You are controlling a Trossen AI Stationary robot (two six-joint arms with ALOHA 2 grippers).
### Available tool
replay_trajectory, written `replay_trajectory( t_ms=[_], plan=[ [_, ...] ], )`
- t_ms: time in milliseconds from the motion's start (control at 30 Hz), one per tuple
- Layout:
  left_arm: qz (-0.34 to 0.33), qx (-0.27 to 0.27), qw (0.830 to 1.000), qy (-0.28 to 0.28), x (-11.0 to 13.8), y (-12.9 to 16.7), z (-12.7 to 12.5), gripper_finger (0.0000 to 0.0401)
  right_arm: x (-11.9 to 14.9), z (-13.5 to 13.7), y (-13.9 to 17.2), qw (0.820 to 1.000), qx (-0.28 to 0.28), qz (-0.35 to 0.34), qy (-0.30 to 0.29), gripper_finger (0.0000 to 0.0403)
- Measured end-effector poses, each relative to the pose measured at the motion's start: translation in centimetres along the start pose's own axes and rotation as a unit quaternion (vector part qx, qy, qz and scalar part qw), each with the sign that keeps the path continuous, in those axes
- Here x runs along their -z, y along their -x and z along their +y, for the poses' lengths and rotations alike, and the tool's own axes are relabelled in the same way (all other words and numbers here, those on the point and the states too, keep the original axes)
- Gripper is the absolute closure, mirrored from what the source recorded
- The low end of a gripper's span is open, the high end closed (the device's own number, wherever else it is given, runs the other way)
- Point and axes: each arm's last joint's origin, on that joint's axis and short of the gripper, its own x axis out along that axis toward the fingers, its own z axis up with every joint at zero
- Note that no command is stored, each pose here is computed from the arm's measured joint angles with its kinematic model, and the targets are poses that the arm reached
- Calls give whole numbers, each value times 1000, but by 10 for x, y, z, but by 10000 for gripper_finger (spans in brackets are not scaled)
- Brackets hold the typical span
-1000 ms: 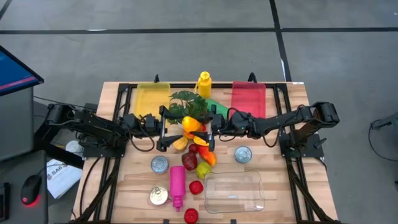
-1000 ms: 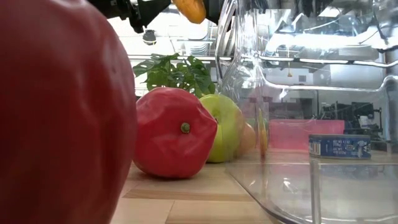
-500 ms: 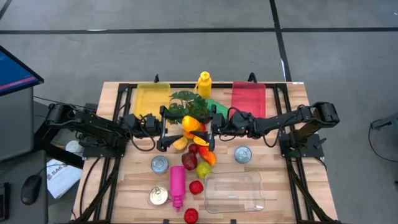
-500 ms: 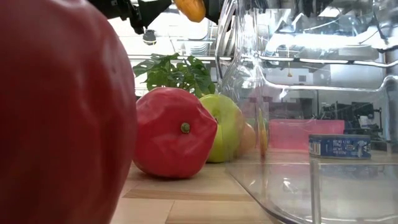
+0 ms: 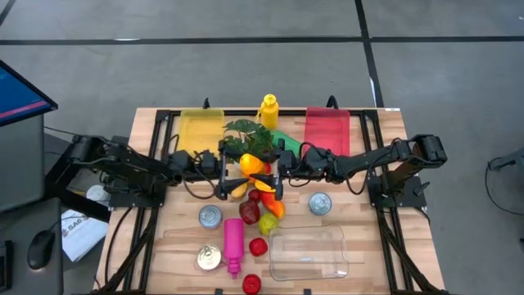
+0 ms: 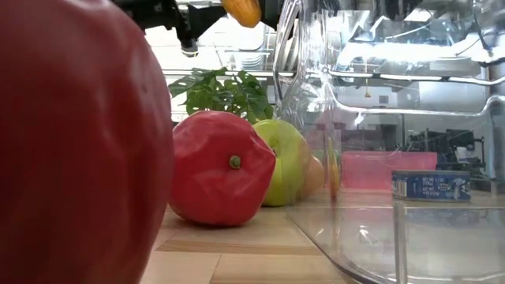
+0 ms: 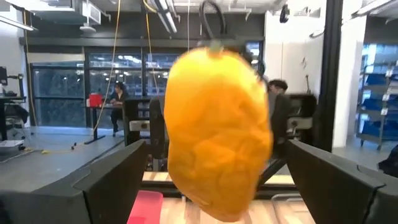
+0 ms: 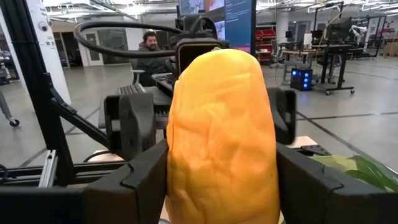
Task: Pick & Place Food Item
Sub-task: Put the yellow mango into the yellow bin
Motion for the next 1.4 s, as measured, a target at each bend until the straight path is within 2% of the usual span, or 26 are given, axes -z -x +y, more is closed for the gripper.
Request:
replay_trajectory(
  t_ms=[233, 600, 1233, 1400],
  plan=[
    [-14, -2, 999, -30, -7, -16, 0, 32, 3, -1, 0, 1000, 3, 14, 2, 168],
    [-12, -2, 1000, -18, -6, -17, 0, 39, 5, -4, 0, 1000, 7, 24, 4, 168],
    [-13, -3, 1000, -17, -7, -17, 0, 184, 5, -3, 0, 1000, 6, 27, 4, 168],
    [-13, -3, 1000, -18, -6, -17, 0, 193, 5, -3, 0, 1000, 6, 26, 4, 168]
  ],
)
